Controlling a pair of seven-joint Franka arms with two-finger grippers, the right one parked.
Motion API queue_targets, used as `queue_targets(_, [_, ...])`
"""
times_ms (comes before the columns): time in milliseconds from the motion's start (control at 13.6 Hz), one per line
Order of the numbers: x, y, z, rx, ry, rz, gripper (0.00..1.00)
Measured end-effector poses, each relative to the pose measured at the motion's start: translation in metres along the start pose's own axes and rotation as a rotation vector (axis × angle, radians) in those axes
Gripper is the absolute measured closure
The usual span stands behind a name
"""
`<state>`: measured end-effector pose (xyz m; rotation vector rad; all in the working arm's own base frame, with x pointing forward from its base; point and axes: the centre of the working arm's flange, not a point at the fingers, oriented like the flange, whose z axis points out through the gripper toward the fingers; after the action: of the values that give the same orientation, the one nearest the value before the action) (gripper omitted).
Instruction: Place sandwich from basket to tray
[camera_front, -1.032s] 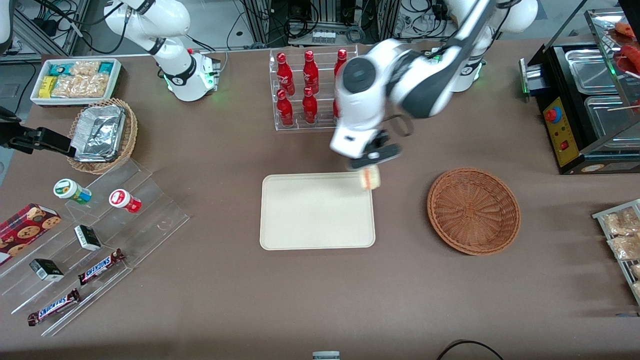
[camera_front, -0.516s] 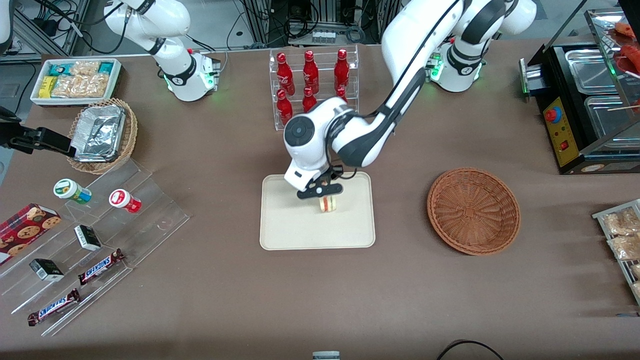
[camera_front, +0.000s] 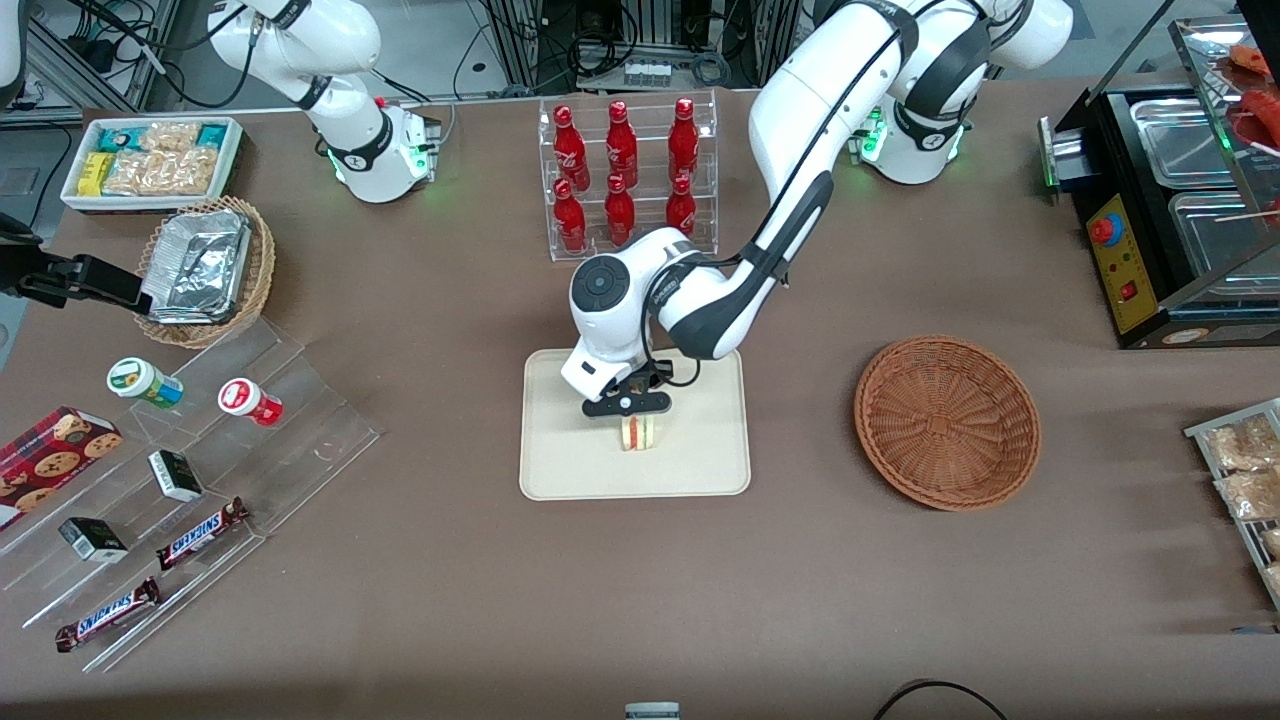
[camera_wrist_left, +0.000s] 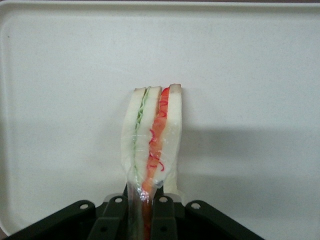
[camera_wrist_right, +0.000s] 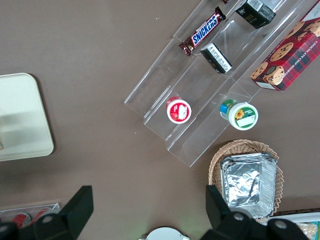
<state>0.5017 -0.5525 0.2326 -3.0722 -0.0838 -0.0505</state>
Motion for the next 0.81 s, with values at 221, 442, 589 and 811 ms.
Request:
queue_targets(221, [0.003, -0.001, 0.000, 0.005, 0.014, 0.004, 0.59])
queue_targets(442, [0.016, -0.005, -0.036, -0.007, 0.037, -0.022, 0.28])
queue_targets(589, [0.027, -0.028, -0.110, 0.020, 0.034, -0.074, 0.07])
queue_targets(811, [0.042, -0.096, -0.228, 0.022, 0.006, -0.182, 0.00])
